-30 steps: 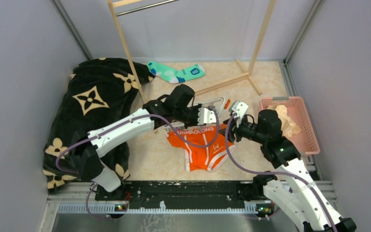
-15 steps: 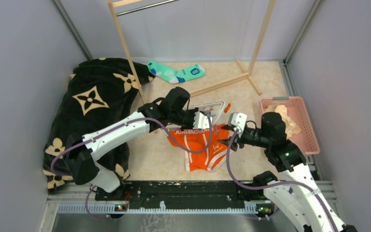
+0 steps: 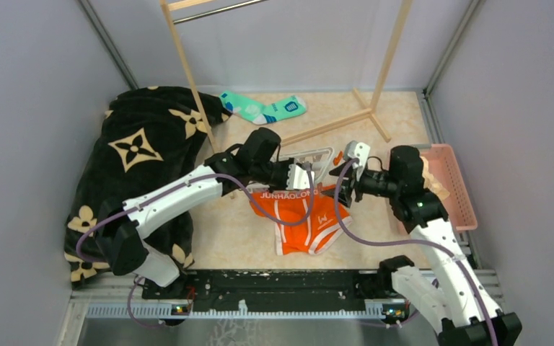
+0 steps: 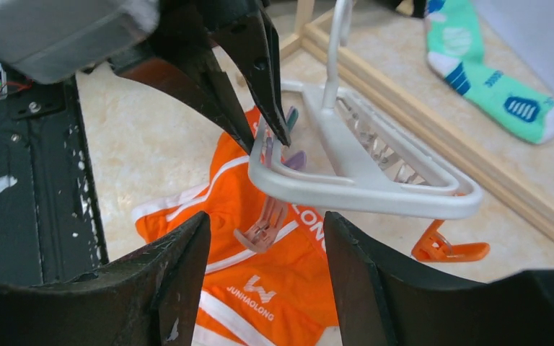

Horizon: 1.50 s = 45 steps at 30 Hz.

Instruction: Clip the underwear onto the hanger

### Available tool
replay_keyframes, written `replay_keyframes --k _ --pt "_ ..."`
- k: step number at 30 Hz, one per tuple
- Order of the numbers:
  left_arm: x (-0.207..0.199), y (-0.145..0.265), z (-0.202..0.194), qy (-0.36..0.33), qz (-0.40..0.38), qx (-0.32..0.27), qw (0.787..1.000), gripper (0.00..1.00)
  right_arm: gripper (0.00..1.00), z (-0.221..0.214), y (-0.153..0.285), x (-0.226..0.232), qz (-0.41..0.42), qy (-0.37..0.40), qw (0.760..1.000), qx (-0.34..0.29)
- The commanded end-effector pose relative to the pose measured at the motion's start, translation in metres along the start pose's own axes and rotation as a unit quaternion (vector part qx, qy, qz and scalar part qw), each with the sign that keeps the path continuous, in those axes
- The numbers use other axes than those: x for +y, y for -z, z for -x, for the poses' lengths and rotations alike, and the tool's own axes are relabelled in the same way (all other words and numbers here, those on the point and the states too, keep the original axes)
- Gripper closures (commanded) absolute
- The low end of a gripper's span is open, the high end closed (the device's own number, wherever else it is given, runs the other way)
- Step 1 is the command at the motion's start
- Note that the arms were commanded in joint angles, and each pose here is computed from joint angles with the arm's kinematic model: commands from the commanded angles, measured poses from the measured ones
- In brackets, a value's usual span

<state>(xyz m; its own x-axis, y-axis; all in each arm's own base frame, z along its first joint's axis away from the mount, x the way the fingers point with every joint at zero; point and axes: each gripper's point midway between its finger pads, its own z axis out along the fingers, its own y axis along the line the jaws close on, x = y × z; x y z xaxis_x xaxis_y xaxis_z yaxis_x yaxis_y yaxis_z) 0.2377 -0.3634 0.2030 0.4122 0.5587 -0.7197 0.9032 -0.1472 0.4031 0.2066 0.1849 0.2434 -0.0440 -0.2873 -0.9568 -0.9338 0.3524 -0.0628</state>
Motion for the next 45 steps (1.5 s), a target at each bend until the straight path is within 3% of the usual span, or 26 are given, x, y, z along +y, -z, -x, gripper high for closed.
replay_keyframes --k 1,11,14,21,27,35,45 --pt "0.017 0.01 0.02 -0.031 0.026 -0.04 0.998 1.0 0.41 0.037 0.015 0.005 -0.033 0.033 0.996 -0.08" --pt "0.013 0.003 -0.008 -0.034 0.014 -0.012 0.999 1.0 0.41 0.023 0.031 0.008 -0.103 -0.049 0.99 -0.087" --pt "0.009 0.002 -0.012 -0.034 -0.002 -0.007 0.999 1.0 0.36 0.008 0.027 0.018 -0.074 -0.037 0.994 -0.065" --pt "-0.001 0.011 -0.011 -0.049 -0.011 -0.023 0.998 1.0 0.35 0.001 0.001 0.043 0.067 -0.007 0.993 -0.096" --pt "-0.006 0.017 -0.006 -0.055 -0.012 -0.037 0.998 1.0 0.34 0.0 -0.012 0.028 0.074 0.054 0.989 -0.119" --pt "-0.009 0.019 -0.007 -0.058 -0.009 -0.038 0.998 1.0 0.34 -0.016 -0.017 0.015 0.12 0.047 0.988 -0.082" --pt "-0.009 0.021 -0.005 -0.059 -0.01 -0.043 0.997 1.0 0.33 -0.023 -0.029 0.016 0.191 0.073 0.973 -0.105"
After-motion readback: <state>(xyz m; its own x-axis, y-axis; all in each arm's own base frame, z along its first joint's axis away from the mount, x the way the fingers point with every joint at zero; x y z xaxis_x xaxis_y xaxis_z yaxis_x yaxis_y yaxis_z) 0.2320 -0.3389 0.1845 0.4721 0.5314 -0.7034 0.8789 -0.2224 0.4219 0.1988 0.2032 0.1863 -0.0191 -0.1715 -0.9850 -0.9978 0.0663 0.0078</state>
